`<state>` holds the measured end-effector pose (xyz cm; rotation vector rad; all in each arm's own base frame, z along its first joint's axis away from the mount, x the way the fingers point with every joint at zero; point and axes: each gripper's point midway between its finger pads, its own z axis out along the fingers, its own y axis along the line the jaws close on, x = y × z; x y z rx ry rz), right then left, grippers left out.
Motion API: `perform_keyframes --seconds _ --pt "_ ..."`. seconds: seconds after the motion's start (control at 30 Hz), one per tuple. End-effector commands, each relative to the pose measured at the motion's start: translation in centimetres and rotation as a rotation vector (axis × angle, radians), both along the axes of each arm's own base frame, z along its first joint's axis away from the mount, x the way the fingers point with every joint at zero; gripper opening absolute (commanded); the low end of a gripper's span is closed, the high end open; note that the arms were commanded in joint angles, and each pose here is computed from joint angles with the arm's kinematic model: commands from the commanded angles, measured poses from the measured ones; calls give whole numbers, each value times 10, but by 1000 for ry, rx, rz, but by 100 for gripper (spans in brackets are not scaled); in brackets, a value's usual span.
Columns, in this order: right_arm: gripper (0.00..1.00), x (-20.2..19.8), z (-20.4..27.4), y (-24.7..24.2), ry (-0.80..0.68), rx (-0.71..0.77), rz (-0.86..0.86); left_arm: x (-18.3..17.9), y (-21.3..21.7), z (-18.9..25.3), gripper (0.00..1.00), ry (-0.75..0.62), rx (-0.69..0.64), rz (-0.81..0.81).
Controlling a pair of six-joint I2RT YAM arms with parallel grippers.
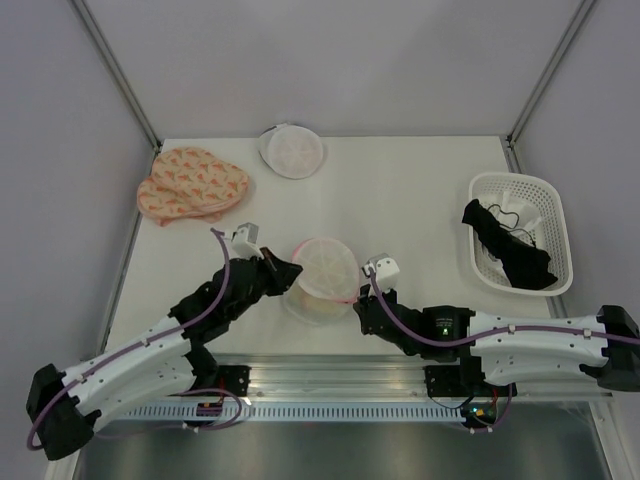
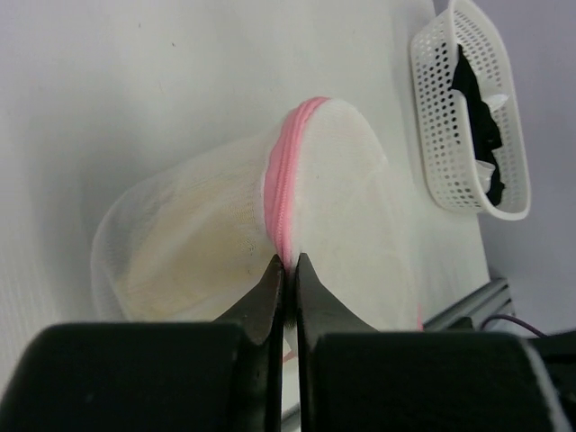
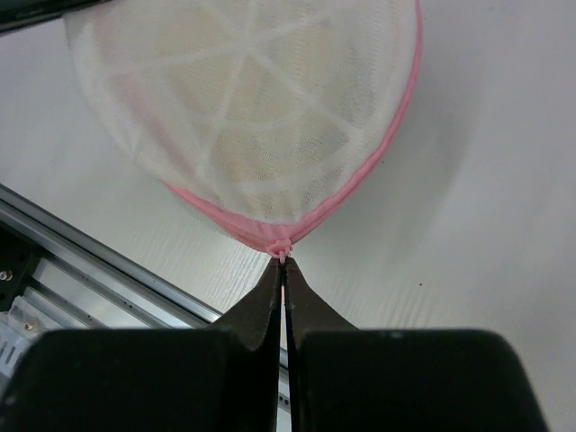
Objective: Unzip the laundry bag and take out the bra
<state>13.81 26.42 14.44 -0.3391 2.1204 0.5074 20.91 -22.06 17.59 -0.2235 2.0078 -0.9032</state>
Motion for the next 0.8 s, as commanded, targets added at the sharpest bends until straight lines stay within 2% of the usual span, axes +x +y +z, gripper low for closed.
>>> perform_keyframes --seconds 0.0,0.03,0.07,0.13,0.23,0.27,0.3,0.33,0.4,0.43,0.47,0.53,0.57,0.63,0.77 --pt "1 2 7 -10 -28 -43 6 35 -24 46 2 -212 26 -139" --pt "0 -1 6 -8 -19 -37 24 47 -32 25 2 -165 87 -169" --pt "0 -2 7 -6 -16 -30 36 60 -36 39 2 -195 91 -166" --pt "0 -6 7 0 -4 -10 64 92 -36 21 2 -155 146 -141" --pt "1 -7 6 6 -2 16 74 114 -51 38 3 -152 86 -188" --pt "1 -7 5 8 -1 17 75 117 -57 42 7 -150 72 -201" --pt "1 -7 5 10 -2 27 74 115 -60 45 18 -146 54 -209" --pt "0 -6 2 12 -1 22 74 112 -61 45 40 -113 23 -203" --pt "0 -4 2 16 -8 28 73 101 -56 50 55 -94 -3 -180" --pt "0 -3 3 18 -15 25 74 99 -49 48 69 -71 -11 -131" --pt "0 -3 0 20 -16 17 74 89 -43 34 76 -23 14 -116" --pt "1 -1 3 26 -24 27 75 75 -32 43 81 -8 -13 -61" --pt "0 0 2 28 -31 17 82 63 -26 27 82 41 0 -58" --pt "0 1 4 36 -41 24 89 44 -24 35 83 56 -69 -70" --pt "0 6 8 45 -59 28 92 7 -28 10 83 145 -105 -127"
